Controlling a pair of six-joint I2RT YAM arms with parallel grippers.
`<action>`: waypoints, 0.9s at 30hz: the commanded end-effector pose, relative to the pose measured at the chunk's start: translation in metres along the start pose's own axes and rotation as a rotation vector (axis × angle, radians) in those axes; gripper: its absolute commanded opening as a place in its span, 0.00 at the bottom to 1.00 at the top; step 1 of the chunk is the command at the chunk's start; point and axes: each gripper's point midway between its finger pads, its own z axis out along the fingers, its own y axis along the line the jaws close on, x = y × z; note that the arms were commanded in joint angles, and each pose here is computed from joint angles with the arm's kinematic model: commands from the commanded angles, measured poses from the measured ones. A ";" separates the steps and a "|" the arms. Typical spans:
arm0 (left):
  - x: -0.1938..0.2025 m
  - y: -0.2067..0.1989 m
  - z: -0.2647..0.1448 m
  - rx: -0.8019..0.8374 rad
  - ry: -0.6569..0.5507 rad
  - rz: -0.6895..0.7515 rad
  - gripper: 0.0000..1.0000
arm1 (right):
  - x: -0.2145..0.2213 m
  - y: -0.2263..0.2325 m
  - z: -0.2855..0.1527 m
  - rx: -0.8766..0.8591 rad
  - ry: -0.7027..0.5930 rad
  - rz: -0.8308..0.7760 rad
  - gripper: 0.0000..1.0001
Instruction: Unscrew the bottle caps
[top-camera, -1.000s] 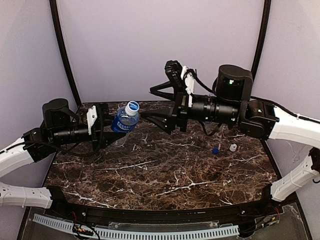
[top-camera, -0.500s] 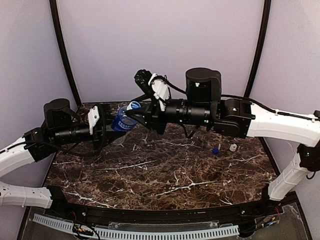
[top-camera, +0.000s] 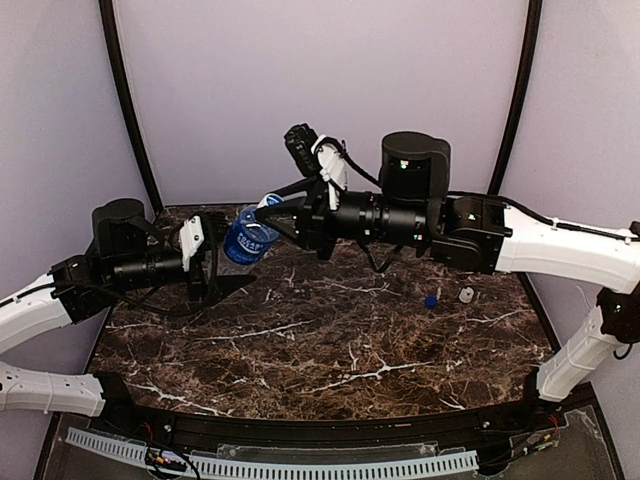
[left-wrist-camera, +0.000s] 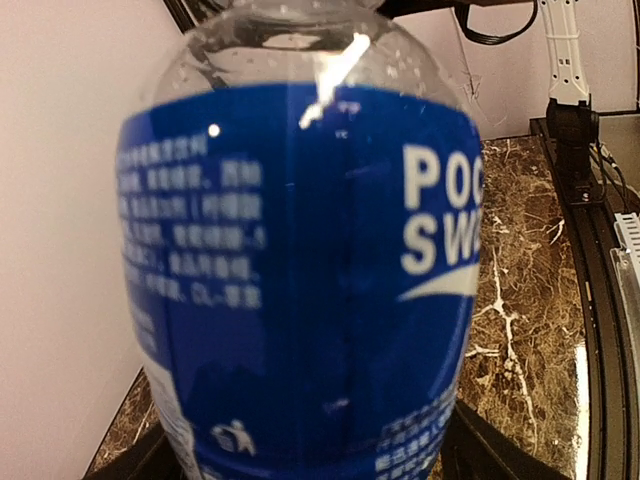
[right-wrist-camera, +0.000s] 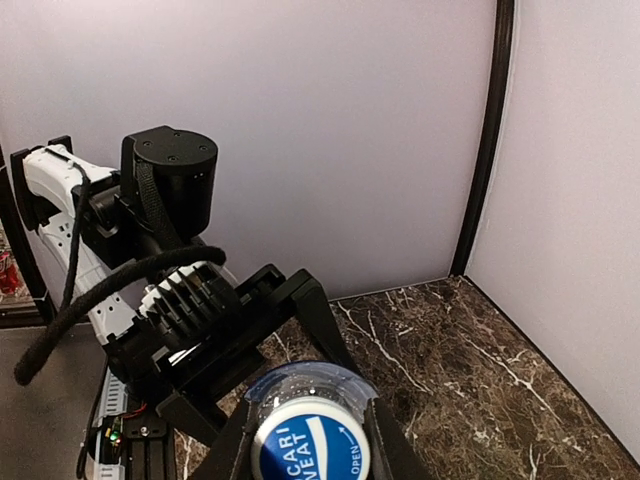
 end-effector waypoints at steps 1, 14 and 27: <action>0.008 -0.003 0.005 0.008 0.020 -0.002 0.80 | -0.038 0.005 -0.016 -0.068 -0.142 0.086 0.00; 0.017 0.018 0.001 -0.114 0.083 0.088 0.50 | -0.023 -0.031 -0.022 0.031 -0.049 0.317 0.67; 0.048 0.092 -0.013 -0.498 0.375 0.507 0.43 | 0.029 -0.070 -0.013 0.170 0.152 0.679 0.82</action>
